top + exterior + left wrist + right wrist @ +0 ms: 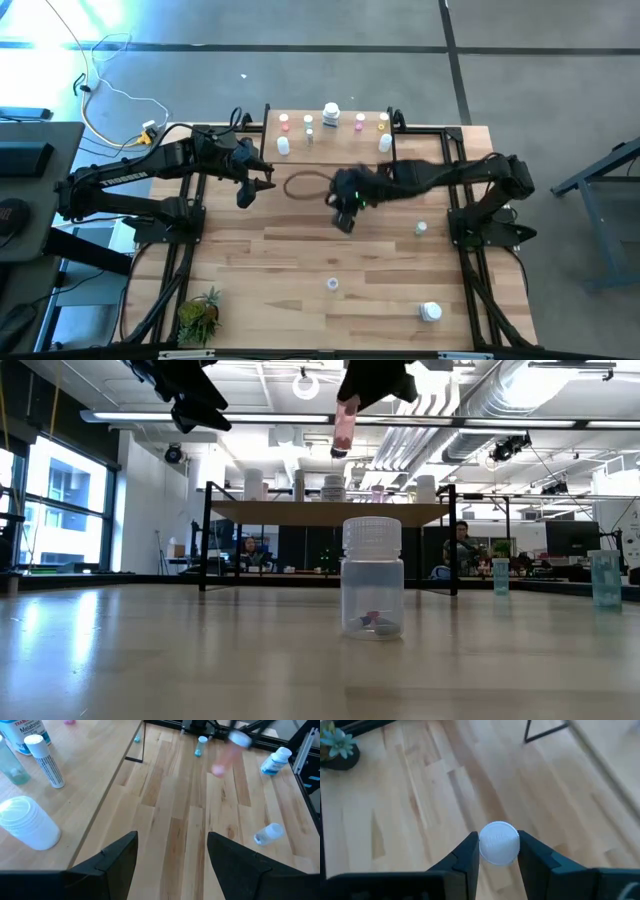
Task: Pick and place medicine bottles onto shelf by color
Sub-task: Put the orange pill bottle on the shelf
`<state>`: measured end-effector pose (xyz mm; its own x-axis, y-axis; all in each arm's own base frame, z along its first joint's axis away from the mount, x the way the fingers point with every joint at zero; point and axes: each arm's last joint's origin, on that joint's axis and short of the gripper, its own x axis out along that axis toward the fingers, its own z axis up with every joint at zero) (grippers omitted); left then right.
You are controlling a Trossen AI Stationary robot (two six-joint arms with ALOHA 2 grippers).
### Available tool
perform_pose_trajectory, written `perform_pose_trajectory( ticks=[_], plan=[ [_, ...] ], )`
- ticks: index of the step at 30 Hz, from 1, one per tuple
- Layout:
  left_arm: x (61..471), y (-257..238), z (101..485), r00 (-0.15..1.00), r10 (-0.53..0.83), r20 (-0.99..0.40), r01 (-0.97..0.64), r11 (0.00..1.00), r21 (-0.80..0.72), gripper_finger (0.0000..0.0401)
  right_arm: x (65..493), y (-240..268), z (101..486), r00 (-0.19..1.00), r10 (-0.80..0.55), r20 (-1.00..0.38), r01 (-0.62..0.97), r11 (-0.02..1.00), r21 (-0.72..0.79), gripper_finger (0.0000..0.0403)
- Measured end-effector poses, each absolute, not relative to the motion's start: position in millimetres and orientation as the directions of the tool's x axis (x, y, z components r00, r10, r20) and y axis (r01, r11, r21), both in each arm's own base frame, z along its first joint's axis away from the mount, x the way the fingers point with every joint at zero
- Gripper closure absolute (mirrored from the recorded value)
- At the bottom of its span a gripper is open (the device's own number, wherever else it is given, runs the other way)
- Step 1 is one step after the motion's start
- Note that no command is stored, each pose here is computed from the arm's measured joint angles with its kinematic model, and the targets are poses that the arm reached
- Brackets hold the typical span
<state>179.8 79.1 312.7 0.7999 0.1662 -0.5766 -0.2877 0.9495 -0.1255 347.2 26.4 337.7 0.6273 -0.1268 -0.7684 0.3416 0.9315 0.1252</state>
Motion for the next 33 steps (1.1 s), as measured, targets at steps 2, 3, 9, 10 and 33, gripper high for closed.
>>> perform_pose_trajectory(
  ticks=[2,3,9,10,33],
  plan=[
    [180,79,313,0.800,0.166,-0.577,-0.288,0.949,-0.126,0.0174,349,10,342,0.634,-0.118,-0.764,0.323,0.939,0.123,0.0306],
    [180,79,313,0.800,0.166,-0.576,-0.287,0.950,-0.126,0.0174,349,1,343,0.635,-0.113,-0.764,0.316,0.941,0.124,0.0306],
    [180,79,313,0.800,0.166,-0.576,-0.287,0.950,-0.126,0.0174,346,-48,347,0.638,-0.101,-0.763,0.309,0.942,0.133,0.0306],
    [180,79,313,0.800,0.166,-0.576,-0.287,0.950,-0.126,0.0174,344,-56,347,0.633,-0.103,-0.767,0.318,0.938,0.136,0.0306],
    [179,81,313,0.778,0.235,-0.583,-0.345,0.935,-0.083,0.0174,288,-173,339,0.516,-0.141,-0.845,0.489,0.858,0.156,0.0306]
  ],
)
